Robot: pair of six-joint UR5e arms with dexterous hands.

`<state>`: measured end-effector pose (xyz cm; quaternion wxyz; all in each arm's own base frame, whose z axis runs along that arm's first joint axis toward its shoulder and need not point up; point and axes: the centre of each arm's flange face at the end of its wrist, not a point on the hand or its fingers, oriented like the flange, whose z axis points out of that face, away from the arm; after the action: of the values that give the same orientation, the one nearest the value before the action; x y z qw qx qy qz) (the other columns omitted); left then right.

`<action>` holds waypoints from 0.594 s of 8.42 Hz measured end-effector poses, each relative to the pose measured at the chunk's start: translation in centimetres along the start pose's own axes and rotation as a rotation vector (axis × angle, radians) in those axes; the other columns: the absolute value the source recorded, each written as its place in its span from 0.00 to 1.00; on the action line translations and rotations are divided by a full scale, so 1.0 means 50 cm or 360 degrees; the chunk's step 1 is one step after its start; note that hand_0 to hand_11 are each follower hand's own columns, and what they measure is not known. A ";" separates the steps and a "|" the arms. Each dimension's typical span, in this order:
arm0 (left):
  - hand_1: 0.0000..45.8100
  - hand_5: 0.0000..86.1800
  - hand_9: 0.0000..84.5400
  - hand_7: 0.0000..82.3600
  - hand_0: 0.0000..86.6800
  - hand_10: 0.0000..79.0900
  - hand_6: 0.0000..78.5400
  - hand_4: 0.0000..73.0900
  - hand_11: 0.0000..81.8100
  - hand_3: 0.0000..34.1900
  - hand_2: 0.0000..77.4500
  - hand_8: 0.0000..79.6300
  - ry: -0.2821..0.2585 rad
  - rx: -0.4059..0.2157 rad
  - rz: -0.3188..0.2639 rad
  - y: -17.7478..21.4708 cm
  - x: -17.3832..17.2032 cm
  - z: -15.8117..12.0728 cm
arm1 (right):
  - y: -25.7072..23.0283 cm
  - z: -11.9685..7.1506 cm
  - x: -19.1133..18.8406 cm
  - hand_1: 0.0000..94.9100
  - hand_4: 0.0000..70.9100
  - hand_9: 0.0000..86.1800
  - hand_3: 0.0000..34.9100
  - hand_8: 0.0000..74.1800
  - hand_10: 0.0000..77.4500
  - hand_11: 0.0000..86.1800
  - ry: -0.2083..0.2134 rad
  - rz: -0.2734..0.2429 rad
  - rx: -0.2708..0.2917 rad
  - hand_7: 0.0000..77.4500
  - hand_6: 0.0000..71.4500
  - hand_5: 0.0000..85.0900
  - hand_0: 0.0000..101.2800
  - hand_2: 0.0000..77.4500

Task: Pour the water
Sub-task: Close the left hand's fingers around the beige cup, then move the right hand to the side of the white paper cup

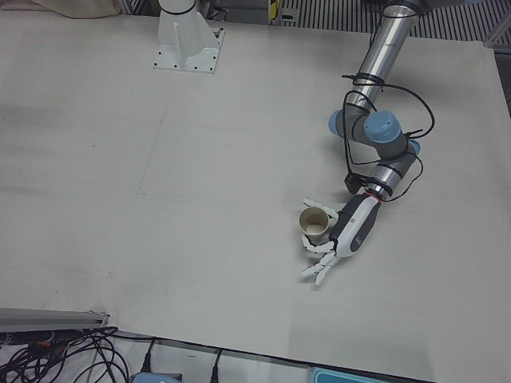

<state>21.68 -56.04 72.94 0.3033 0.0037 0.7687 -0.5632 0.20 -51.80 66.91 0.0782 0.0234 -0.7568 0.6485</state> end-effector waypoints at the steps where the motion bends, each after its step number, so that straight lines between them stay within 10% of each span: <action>1: 0.27 0.51 0.05 0.19 0.65 0.10 0.13 0.63 0.17 0.00 0.09 0.03 0.0015 0.0014 -0.0039 -0.002 0.002 -0.002 | -0.008 -0.007 -0.003 0.15 0.10 0.01 0.25 0.01 0.09 0.13 -0.0001 -0.0006 0.0013 0.16 0.06 0.06 0.48 0.02; 5: 0.45 0.53 0.08 0.24 0.92 0.15 0.16 0.63 0.26 0.00 0.54 0.06 0.0036 0.0091 -0.0258 -0.004 0.009 -0.010 | -0.125 -0.093 0.002 0.16 0.06 0.01 0.22 0.01 0.07 0.13 0.0030 -0.0068 0.0158 0.15 0.06 0.06 0.49 0.02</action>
<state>21.01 -55.85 72.98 0.2479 -0.0434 0.7533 -0.6076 1.39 -48.21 73.73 0.0978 0.0374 -0.7223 0.6836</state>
